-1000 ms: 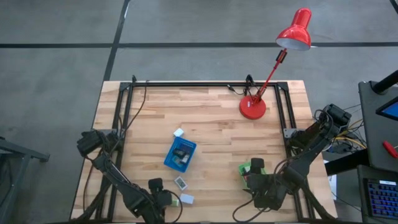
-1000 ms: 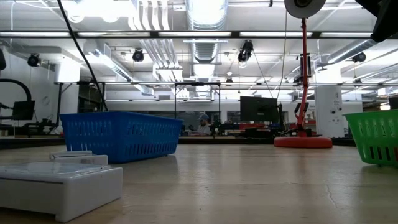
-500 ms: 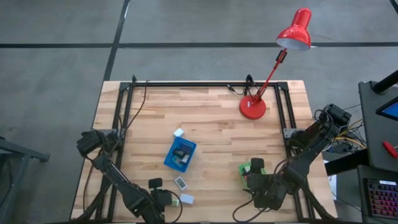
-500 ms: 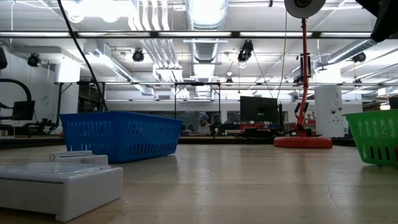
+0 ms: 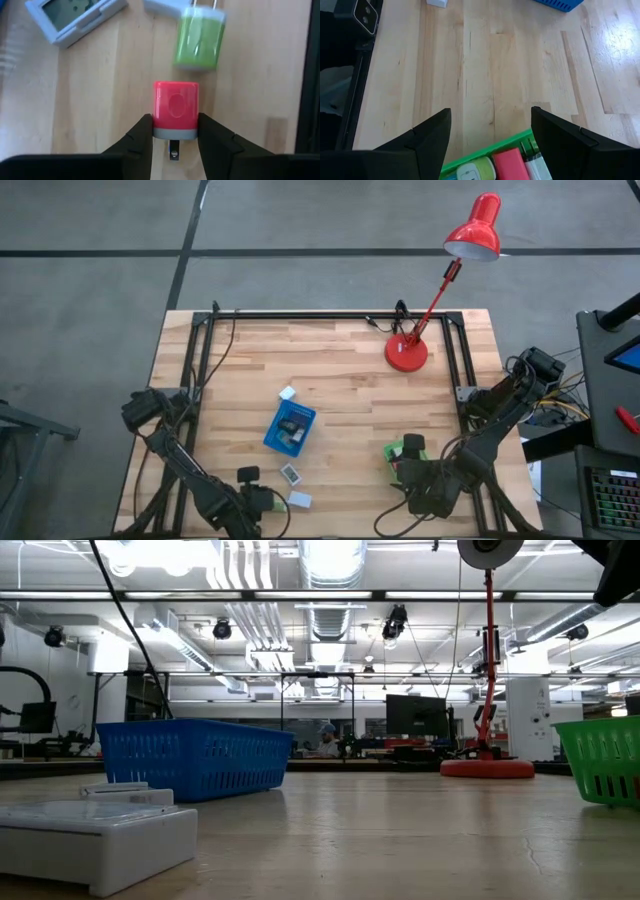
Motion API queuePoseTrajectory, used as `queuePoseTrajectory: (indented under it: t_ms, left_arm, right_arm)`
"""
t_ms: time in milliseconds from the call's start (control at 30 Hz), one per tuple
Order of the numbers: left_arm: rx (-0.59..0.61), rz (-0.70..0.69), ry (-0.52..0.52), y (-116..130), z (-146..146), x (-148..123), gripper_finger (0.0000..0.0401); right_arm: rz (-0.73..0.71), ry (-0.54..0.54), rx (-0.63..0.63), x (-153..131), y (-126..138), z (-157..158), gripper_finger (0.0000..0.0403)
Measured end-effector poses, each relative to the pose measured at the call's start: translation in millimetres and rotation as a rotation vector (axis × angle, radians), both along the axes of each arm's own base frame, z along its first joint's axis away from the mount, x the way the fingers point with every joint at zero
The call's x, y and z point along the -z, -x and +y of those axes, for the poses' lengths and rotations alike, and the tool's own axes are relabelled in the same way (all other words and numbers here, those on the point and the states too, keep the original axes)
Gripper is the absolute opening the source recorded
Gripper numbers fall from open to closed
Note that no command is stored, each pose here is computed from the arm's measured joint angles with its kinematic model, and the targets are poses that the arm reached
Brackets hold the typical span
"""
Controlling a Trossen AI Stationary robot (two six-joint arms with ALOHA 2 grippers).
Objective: Pick & Place Office items
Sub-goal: Put the pink white charger adapter into the green bin
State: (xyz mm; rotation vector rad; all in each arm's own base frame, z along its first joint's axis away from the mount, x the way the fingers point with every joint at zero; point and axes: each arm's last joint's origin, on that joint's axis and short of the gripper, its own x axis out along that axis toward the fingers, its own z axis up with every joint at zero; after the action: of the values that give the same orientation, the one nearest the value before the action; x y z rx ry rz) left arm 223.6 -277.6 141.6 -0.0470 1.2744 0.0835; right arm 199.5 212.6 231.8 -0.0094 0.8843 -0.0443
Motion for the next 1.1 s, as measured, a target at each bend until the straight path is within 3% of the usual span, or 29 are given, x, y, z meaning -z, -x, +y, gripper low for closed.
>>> queuePoseTrajectory:
  t_ms: [133,467,1100]
  left_arm:
    - [0.002,0.024,-0.047,8,1,0,0.0117]
    - [0.006,-0.076,-0.133,11,2,-3,0.0117]
    - [0.021,-0.336,-0.314,4,4,-11,0.0117]
  right_arm:
    - [-0.005,0.002,0.002,0,0,0,0.0265]
    - [-0.066,0.043,0.013,1,-2,-1,0.0264]
    - [-0.412,0.061,-0.111,15,-16,8,0.0264]
